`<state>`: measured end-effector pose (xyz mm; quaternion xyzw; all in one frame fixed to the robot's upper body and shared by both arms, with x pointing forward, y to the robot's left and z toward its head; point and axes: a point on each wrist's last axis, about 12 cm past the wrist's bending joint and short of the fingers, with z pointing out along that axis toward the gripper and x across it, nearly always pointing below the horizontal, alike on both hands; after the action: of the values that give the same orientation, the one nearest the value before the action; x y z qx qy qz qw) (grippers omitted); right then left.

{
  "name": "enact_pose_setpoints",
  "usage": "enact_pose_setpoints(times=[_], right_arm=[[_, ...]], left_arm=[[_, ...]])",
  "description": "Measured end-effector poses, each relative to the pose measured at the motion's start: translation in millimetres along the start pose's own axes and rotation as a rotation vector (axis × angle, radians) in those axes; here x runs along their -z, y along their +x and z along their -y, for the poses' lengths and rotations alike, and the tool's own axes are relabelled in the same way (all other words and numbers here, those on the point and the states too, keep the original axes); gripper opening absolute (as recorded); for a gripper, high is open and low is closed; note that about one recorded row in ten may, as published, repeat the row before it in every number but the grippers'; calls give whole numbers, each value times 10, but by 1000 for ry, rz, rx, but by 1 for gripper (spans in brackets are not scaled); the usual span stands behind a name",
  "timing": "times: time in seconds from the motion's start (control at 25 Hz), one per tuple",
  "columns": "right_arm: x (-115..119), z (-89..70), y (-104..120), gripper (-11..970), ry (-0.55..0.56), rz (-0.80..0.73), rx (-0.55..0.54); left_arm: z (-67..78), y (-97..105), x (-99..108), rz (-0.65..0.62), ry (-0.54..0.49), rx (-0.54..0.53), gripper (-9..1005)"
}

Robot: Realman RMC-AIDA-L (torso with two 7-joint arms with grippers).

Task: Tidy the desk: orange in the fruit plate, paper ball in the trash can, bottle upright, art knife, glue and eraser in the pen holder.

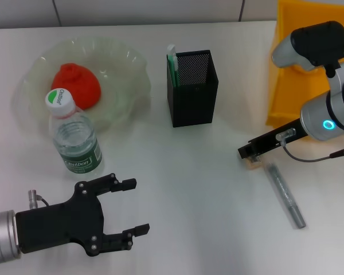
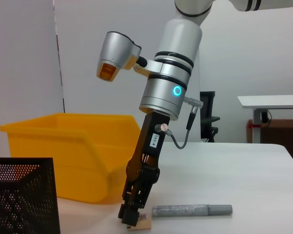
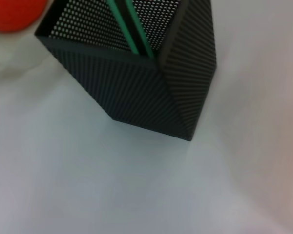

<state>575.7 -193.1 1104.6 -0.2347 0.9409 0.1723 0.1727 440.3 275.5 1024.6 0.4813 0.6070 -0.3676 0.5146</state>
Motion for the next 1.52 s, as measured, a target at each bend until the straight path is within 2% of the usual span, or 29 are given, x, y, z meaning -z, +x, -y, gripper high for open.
enact_pose_setpoints(times=[0.28, 0.56, 0.64, 0.68, 0.72, 0.88, 1.0, 1.08, 1.24, 1.36, 1.4, 1.52], right_arm=[[16, -37, -35, 257, -3, 8, 22], [95, -81, -88, 256, -9, 37, 41], [174, -131, -129, 255, -25, 62, 56], [284, -203, -188, 255, -47, 103, 78], [284, -203, -188, 255, -47, 103, 78], [635, -406, -360, 254, -61, 231, 168], [763, -437, -445, 253, -47, 293, 188], [870, -427, -594, 265, -30, 367, 192], [869, -374, -729, 288, -18, 404, 190], [789, -309, -833, 306, -12, 409, 188], [699, -289, -880, 312, -16, 392, 199], [613, -292, -907, 329, -33, 374, 216]], left_arm=[[-6, -2, -3, -1, 0, -3, 798], [-3, 4, 0, -3, -3, -3, 797], [-2, 5, 1, -4, -3, -2, 797], [-1, 6, 1, -4, -3, -2, 797], [-1, 6, 1, -4, -3, -2, 797], [0, 6, 2, -4, -4, -2, 797], [1, 6, 2, -3, -3, -3, 797], [1, 2, 1, -1, -1, -6, 797], [-2, -1, -2, 0, 0, -7, 797], [-3, -1, -3, 0, 0, -7, 797], [-3, 1, -2, -1, -1, -7, 797], [-3, 2, -1, -2, -2, -7, 797]])
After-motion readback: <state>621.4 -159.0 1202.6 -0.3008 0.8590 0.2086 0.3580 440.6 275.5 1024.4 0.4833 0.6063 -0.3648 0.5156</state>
